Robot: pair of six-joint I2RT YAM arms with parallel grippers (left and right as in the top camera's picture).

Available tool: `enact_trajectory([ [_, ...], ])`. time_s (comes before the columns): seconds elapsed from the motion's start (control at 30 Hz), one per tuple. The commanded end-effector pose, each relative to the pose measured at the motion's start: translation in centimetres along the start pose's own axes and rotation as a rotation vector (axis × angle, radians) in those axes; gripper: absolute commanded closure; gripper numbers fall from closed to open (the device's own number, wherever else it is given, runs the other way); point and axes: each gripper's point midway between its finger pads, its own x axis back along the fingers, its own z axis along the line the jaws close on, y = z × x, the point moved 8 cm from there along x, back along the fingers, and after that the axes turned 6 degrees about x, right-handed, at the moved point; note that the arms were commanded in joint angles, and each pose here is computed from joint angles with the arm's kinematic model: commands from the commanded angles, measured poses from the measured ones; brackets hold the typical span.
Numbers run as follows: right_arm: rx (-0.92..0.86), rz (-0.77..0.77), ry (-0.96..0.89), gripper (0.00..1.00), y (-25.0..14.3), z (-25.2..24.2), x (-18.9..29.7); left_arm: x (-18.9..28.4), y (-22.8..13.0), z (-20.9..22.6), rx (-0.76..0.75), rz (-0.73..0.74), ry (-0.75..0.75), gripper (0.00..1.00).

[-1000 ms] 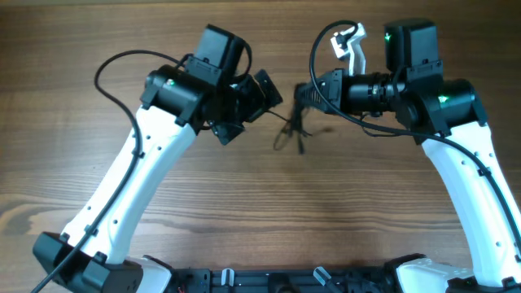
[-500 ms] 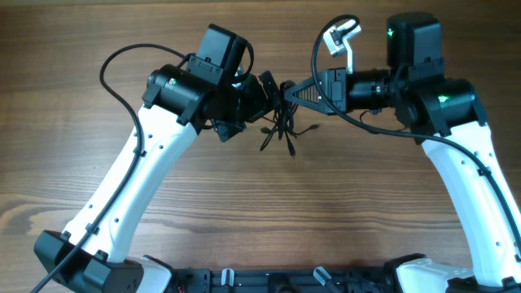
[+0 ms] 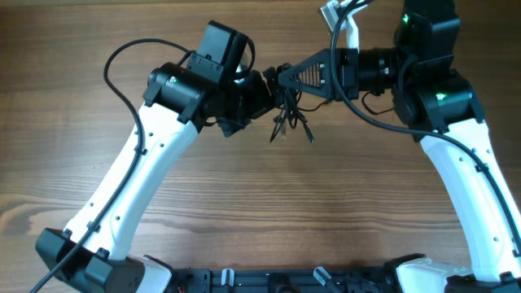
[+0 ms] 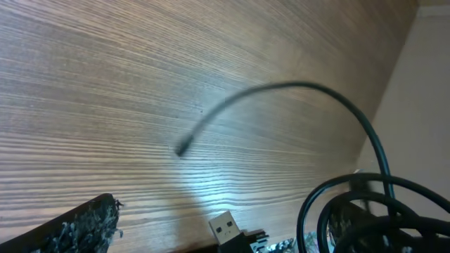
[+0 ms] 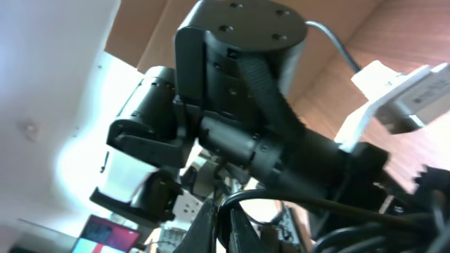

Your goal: Untangle cables

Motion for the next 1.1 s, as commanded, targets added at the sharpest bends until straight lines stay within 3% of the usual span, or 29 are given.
enact_trajectory([
  [0.0, -0.023, 0.056, 0.088, 0.96, -0.3, 1.6, 0.0, -2.7, 1.1, 1.0, 0.014, 0.016, 0.086, 0.04],
  [0.3, 0.017, -0.033, -0.019, 0.96, 0.5, 0.2, 1.6, -2.2, 2.7, 3.5, 0.08, -0.046, 0.207, 0.14],
  [0.47, -0.071, -0.112, -0.239, 0.96, -0.2, -2.8, 3.5, -1.4, 3.5, 5.1, 0.14, -0.041, 0.247, 0.39],
  [0.53, -0.139, -0.133, -0.371, 0.96, -0.9, -4.2, 4.1, -1.3, 3.7, 5.3, 0.15, -0.041, 0.252, 0.48],
  [0.63, -0.269, -0.155, -0.617, 0.96, -2.3, -6.5, 5.2, -1.3, 3.7, 5.4, 0.152, -0.041, 0.254, 0.54],
  [0.73, -0.356, -0.16, -0.848, 0.96, -3.8, -8.1, 6.6, -1.3, 3.7, 5.3, 0.151, -0.043, 0.251, 0.69],
  [0.93, -0.438, -0.135, -1.067, 0.96, -5.5, -9.1, 8.2, -1.2, 3.7, 5.0, 0.147, -0.039, 0.226, 0.94],
  [1.0, -0.45, -0.127, -1.086, 0.95, -5.8, -9.1, 8.4, -1.2, 3.7, 4.7, 0.144, -0.031, 0.202, 0.96],
  [1.07, -0.457, -0.12, -1.07, 0.93, -5.9, -9.0, 8.2, -1.3, 3.8, 4.4, 0.139, -0.025, 0.174, 0.91],
])
